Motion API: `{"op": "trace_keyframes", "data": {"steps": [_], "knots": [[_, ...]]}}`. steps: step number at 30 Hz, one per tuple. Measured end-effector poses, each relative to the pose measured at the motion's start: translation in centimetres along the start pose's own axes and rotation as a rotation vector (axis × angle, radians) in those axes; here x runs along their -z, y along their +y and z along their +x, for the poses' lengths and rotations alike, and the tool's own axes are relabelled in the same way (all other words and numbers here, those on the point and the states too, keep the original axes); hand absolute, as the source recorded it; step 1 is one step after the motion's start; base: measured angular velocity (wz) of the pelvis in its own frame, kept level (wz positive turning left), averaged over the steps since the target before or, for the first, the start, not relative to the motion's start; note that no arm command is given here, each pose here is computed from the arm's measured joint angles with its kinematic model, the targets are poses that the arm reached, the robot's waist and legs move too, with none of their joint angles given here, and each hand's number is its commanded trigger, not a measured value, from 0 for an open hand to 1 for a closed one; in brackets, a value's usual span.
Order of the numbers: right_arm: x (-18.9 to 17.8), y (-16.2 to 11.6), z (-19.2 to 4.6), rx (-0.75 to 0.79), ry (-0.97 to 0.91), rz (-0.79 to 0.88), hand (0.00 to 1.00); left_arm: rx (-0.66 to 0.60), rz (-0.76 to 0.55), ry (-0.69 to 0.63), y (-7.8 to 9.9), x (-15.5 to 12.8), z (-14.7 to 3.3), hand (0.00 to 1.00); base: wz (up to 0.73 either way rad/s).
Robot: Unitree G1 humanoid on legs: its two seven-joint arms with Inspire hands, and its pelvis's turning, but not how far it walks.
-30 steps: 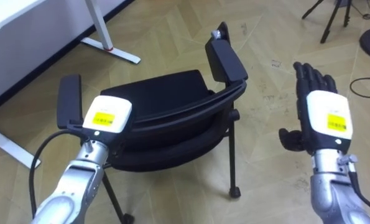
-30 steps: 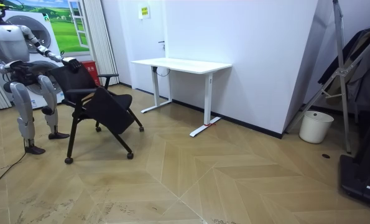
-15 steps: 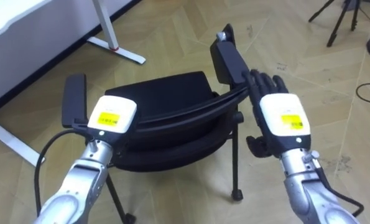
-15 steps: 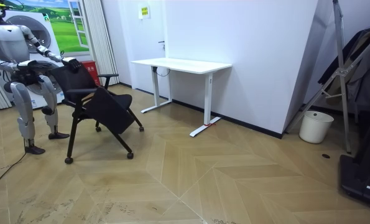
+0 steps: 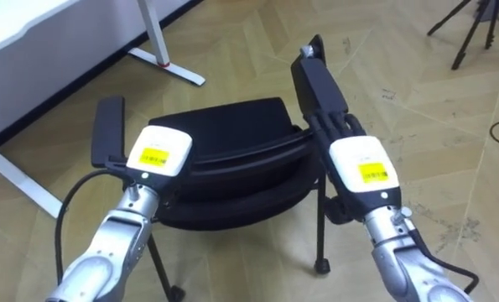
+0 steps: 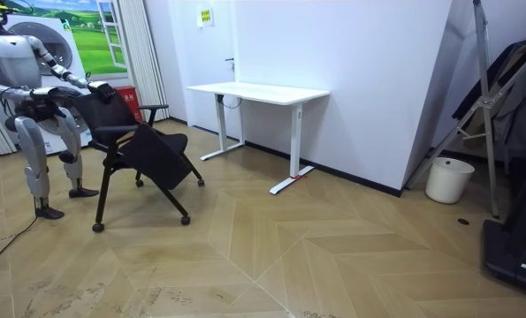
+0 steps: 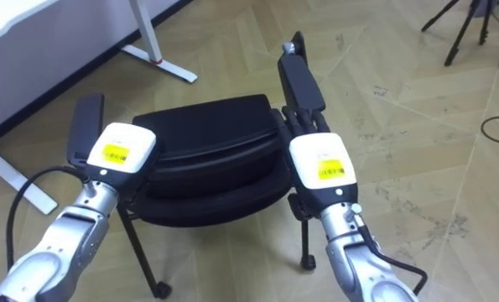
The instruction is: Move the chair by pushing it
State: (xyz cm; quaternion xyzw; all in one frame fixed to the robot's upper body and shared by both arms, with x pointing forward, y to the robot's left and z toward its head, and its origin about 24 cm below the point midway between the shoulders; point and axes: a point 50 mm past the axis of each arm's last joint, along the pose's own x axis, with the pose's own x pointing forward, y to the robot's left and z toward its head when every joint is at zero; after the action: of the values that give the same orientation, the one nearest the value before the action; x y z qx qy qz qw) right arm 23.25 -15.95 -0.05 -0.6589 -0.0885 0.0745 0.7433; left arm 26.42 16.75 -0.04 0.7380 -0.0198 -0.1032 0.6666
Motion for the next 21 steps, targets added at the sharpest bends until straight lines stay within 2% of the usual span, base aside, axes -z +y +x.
{"op": "trace_keyframes", "data": {"steps": [16, 21], "knots": [[-0.6, 0.4, 0.7, -0.023, -0.019, -0.111, 0.00, -0.017, 0.029, -0.028, 0.5, -0.8, 0.7, 1.00, 0.04], [-1.2, -0.1, 1.9, -0.025, -0.048, -0.121, 0.00, -0.017, 0.039, -0.039, 0.5, -1.0, 0.9, 1.00, 0.00]]}}
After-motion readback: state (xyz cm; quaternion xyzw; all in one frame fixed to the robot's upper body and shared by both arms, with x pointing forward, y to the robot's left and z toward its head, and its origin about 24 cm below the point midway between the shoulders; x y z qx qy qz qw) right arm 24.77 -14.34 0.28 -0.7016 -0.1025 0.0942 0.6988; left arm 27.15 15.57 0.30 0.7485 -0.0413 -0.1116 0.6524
